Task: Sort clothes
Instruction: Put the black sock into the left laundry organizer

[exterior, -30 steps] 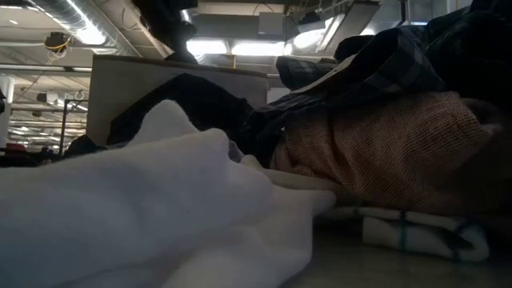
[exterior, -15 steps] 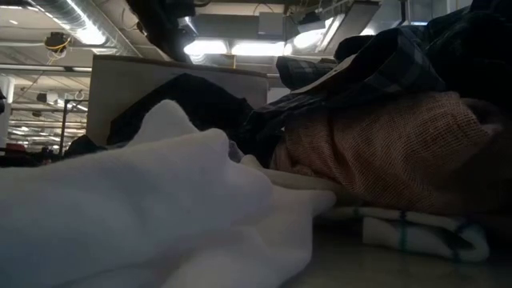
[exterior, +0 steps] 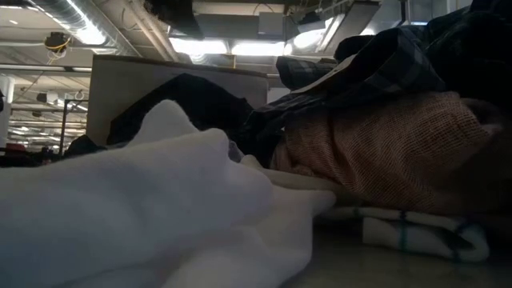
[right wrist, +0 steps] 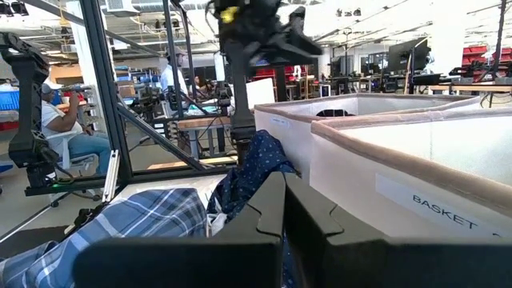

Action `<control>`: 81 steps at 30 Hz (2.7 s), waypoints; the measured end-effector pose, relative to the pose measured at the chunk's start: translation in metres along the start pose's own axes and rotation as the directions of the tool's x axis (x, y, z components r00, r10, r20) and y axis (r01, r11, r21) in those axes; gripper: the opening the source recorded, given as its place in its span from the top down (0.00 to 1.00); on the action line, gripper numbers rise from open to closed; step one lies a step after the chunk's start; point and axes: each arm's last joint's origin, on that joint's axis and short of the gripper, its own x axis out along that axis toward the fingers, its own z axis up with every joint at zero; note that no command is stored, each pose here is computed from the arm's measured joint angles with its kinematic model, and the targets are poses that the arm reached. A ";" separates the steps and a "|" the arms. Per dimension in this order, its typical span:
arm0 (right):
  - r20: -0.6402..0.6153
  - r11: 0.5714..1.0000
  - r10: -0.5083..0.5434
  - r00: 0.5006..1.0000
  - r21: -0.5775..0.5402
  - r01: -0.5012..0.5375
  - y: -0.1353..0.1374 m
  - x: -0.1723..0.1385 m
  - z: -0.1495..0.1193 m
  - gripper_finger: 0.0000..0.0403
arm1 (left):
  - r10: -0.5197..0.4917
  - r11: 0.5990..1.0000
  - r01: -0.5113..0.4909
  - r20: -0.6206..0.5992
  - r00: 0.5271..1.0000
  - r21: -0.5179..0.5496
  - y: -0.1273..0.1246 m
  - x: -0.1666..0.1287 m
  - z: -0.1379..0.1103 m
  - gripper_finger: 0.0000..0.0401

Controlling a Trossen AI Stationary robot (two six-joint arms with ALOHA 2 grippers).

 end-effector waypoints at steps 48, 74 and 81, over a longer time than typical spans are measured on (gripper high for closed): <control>0.001 1.000 0.000 1.000 0.000 0.000 0.000 0.000 0.000 0.97 | -0.751 0.565 0.819 -0.473 0.460 -0.101 -0.217 -0.057 -0.080 0.68; 0.001 1.000 0.010 1.000 0.004 -0.010 0.000 0.000 0.000 0.97 | -0.751 0.477 0.878 -0.541 0.379 -0.048 -0.258 -0.051 -0.108 0.88; 0.001 1.000 0.010 1.000 0.004 -0.010 0.000 0.000 0.000 0.97 | -0.763 0.450 0.887 -0.561 0.322 -0.101 -0.257 -0.047 -0.107 0.98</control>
